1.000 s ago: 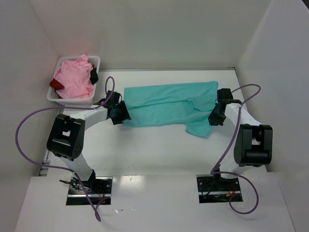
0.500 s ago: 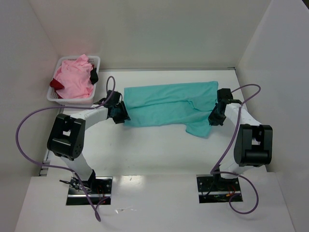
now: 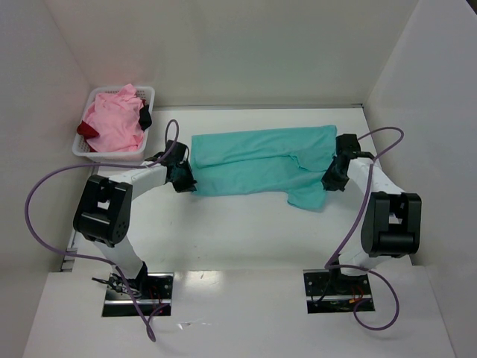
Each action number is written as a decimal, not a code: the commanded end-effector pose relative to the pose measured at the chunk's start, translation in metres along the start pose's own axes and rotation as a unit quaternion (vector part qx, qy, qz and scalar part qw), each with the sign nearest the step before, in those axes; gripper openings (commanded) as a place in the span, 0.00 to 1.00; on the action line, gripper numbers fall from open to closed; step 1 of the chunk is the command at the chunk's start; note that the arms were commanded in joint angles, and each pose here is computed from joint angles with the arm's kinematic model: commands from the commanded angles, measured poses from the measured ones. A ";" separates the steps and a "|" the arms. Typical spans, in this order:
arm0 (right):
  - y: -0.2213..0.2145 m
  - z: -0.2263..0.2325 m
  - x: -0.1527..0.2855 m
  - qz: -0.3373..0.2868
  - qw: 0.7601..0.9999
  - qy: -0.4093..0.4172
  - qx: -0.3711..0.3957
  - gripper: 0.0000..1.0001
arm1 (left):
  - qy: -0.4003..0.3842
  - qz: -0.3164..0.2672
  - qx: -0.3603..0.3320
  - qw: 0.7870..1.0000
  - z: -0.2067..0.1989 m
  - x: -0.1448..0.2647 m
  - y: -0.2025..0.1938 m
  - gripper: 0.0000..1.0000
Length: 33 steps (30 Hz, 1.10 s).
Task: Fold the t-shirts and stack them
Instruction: Grap the side of the flattened tshirt closest away from the robot with both arms, then fold the other side of the tshirt into a rectangle
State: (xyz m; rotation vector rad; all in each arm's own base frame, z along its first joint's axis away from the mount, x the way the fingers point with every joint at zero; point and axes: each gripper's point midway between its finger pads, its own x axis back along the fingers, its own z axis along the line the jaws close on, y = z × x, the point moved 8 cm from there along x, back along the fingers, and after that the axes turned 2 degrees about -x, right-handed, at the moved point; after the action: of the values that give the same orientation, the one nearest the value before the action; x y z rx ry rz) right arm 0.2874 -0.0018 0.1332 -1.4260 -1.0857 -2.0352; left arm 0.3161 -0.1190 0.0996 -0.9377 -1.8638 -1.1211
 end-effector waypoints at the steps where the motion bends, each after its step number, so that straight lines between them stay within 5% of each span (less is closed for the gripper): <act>1: 0.019 0.013 0.027 -0.055 0.998 0.038 0.005 0.00 | -0.007 -0.022 -0.016 1.000 -0.008 0.014 0.013 0.00; 15: 0.039 0.026 0.068 -0.099 0.992 0.081 0.002 0.00 | -0.041 -0.097 -0.048 0.993 -0.036 0.067 0.053 0.00; 33: 0.129 0.093 0.026 -0.140 0.981 0.134 -0.025 0.00 | -0.026 -0.105 -0.034 0.994 -0.045 0.006 0.133 0.00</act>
State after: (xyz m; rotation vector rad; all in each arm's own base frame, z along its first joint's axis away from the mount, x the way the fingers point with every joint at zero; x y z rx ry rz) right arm 0.3979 -0.0024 0.2079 -1.1060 -1.1609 -2.3065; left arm 0.4237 -0.1185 0.1658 -0.8507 -1.9967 -1.2937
